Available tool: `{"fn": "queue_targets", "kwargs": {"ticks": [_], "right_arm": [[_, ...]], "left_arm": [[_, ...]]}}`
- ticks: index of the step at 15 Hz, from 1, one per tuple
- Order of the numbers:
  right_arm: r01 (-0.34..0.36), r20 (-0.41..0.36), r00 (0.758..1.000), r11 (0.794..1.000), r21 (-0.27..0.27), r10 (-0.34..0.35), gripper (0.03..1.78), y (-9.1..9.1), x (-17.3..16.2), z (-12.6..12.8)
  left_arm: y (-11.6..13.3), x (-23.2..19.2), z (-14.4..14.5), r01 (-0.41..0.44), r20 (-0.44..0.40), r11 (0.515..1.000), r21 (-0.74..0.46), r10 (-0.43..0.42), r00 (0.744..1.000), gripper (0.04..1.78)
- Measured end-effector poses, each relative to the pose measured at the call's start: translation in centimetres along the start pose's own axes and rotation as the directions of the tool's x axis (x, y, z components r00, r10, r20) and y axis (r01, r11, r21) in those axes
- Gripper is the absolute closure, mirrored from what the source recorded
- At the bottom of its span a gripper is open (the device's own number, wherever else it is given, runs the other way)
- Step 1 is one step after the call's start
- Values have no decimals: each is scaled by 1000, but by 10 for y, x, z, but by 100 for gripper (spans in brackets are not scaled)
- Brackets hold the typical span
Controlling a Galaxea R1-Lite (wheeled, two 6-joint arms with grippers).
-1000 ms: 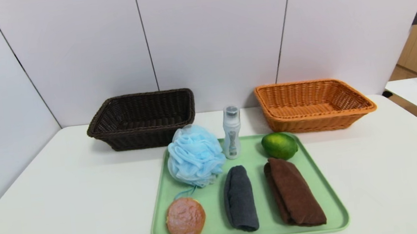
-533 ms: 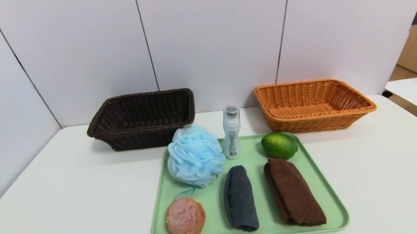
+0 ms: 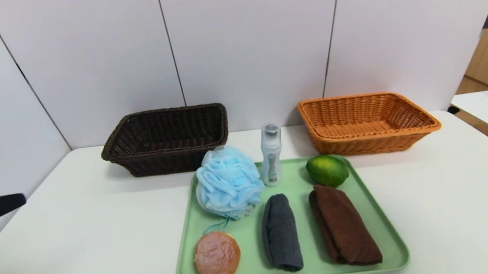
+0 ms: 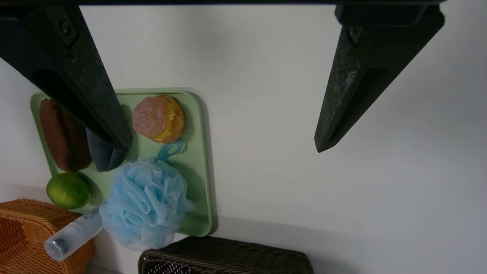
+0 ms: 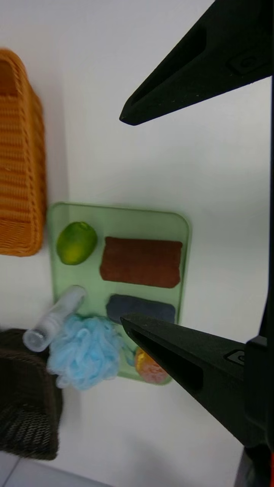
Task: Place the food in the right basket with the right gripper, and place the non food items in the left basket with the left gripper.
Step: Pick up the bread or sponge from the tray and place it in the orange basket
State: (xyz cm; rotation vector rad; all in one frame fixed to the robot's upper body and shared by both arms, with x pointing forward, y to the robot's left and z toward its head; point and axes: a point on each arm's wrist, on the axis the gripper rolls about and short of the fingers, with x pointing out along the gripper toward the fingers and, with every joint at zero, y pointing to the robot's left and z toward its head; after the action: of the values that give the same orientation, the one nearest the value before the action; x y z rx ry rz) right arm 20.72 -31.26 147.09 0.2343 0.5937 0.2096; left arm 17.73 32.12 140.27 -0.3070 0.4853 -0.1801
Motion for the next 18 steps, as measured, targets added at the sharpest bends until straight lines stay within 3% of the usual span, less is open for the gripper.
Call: {"fn": "queue_targets", "kwargs": {"ticks": [3, 7, 10, 13, 18], "right_arm": [[3, -208, 978, 998, 61, 9, 10, 27, 56, 16], [-67, -338, 935, 988, 140, 111, 10, 82, 101, 15], [-122, -412, 887, 967, 223, 207, 10, 133, 123, -4], [-203, -453, 825, 925, 321, 338, 10, 170, 137, -19], [-222, -543, 743, 909, 352, 392, 10, 206, 145, -48]], "left_arm": [[-25, 28, 25, 8, -163, 1000, 22, -5, 987, 13], [-56, 56, 29, -32, -351, 999, -12, 26, 936, 13], [-53, 59, 18, -55, -394, 998, -4, 49, 918, 13], [-44, 47, 6, -61, -400, 998, 0, 56, 915, 13], [-28, 22, -12, -78, -370, 997, -5, 71, 927, 13]]}}
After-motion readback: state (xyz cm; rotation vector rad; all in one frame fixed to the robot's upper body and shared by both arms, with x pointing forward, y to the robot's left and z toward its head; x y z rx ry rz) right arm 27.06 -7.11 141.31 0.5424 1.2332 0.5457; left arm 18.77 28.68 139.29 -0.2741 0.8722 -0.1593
